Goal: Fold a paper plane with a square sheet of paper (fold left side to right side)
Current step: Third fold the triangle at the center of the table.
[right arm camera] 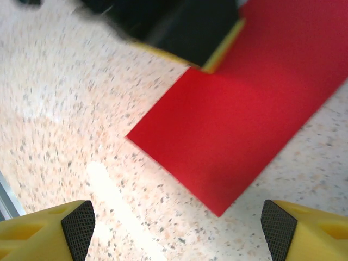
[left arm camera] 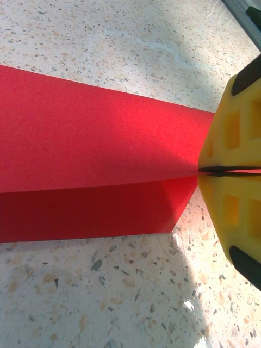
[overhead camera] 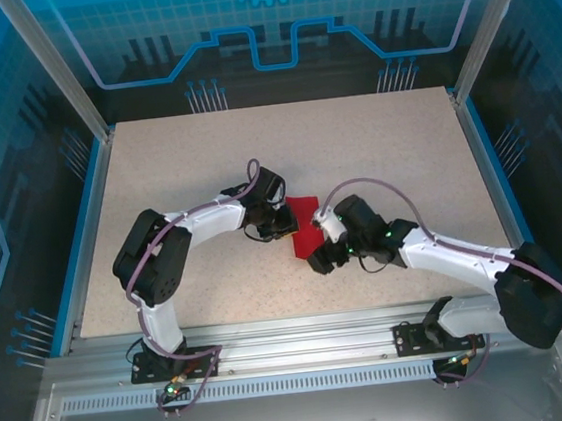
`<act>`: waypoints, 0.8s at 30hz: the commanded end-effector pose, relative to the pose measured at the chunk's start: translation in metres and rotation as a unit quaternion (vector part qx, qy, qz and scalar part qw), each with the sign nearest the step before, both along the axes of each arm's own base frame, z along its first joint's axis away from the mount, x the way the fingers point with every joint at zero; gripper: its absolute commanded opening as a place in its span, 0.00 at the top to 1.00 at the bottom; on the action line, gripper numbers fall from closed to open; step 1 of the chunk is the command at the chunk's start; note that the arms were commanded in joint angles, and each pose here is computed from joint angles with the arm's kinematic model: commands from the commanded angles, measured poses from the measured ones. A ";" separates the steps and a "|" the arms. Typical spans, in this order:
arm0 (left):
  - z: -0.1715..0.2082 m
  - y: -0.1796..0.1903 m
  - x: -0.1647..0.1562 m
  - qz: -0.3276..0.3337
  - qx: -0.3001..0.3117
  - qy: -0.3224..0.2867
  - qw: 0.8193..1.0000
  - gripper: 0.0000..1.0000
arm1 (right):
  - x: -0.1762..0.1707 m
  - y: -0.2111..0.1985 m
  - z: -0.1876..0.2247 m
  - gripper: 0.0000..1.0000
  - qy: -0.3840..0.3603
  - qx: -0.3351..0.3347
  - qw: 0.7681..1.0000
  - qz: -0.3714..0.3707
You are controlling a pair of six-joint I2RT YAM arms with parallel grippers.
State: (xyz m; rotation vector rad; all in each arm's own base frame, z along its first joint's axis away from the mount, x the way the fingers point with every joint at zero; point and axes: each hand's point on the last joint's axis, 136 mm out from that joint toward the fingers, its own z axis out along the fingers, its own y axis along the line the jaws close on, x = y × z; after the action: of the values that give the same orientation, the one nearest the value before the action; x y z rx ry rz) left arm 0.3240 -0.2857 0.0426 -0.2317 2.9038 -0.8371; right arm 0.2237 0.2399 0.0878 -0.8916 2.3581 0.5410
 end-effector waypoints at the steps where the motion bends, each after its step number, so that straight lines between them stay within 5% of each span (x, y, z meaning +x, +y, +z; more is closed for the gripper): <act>1: 0.015 -0.003 0.000 0.000 -0.004 -0.005 1.000 0.88 | -0.002 0.011 0.003 0.15 -0.090 -0.048 0.994 0.047; 8: 0.016 -0.004 -0.002 -0.004 -0.003 -0.002 1.000 0.93 | -0.020 0.044 -0.015 0.16 -0.134 -0.111 0.977 0.121; 19: 0.015 -0.006 -0.003 -0.006 -0.004 0.001 1.000 0.95 | 0.002 0.065 -0.027 0.18 -0.164 -0.136 0.970 0.115; 24: 0.014 -0.007 -0.004 -0.009 -0.006 0.004 1.000 0.95 | 0.012 0.074 -0.030 0.33 -0.173 -0.146 0.967 0.115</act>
State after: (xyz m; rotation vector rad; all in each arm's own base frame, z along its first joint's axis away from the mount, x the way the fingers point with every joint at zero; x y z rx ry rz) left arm 0.3219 -0.2865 0.0444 -0.2303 2.9174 -0.8305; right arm 0.2251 0.3005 0.0479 -1.3054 2.1100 0.1236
